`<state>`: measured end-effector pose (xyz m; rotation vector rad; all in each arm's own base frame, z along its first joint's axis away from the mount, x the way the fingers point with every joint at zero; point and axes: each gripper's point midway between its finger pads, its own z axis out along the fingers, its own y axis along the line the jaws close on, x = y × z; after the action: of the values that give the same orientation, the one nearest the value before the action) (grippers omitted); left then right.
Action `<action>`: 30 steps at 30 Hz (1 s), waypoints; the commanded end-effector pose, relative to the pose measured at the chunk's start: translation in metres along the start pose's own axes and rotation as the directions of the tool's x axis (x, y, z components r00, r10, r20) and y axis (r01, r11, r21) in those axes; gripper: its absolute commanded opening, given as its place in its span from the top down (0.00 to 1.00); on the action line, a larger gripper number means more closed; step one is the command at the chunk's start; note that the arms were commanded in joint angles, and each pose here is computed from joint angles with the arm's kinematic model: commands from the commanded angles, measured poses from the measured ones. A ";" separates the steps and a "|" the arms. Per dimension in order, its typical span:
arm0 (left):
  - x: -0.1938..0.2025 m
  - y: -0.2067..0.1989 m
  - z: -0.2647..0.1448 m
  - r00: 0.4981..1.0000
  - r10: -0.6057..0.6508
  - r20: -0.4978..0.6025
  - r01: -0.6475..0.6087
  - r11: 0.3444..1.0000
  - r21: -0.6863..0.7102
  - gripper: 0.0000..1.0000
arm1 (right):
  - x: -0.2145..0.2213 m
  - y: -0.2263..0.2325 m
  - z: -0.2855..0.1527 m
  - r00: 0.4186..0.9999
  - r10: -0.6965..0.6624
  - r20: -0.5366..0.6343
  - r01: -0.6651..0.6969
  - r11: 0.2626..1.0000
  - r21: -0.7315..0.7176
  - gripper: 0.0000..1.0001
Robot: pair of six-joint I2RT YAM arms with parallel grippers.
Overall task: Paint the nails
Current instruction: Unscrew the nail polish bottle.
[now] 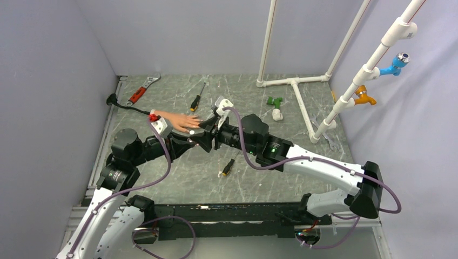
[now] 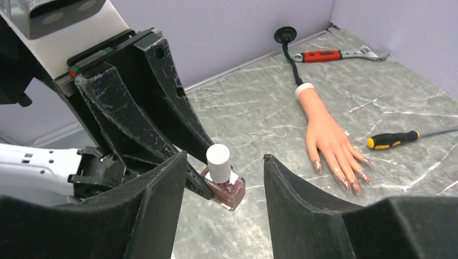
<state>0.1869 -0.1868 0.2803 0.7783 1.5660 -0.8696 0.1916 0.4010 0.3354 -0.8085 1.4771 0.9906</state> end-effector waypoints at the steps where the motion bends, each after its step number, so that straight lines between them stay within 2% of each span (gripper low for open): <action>1: -0.026 0.002 -0.005 0.996 0.065 0.057 -0.063 0.998 -0.031 1.00 | -0.023 -0.001 0.006 0.999 0.012 0.034 -0.013 0.999 0.038 0.45; 11: -0.022 0.024 -0.007 0.995 0.101 0.028 -0.095 0.984 -0.148 1.00 | -0.012 -0.012 0.016 0.991 0.110 -0.074 -0.099 0.985 0.140 0.48; 17: -0.018 0.033 -0.005 0.992 0.127 0.012 -0.123 0.977 -0.175 1.00 | -0.009 -0.010 0.027 0.964 0.222 -0.146 -0.193 0.963 0.187 0.46; 23: -0.016 0.035 -0.004 0.992 0.127 -0.001 -0.125 0.975 -0.183 1.00 | 0.006 -0.009 0.041 0.937 0.262 -0.231 -0.215 0.954 0.210 0.45; 30: -0.015 0.037 -0.004 0.992 0.130 -0.006 -0.128 0.972 -0.197 1.00 | 0.015 -0.013 0.048 0.926 0.264 -0.272 -0.201 0.950 0.238 0.55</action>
<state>0.2150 -0.1662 0.2697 0.7264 1.6140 -0.6502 0.2205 0.4392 0.3013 -0.6857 1.9431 0.8945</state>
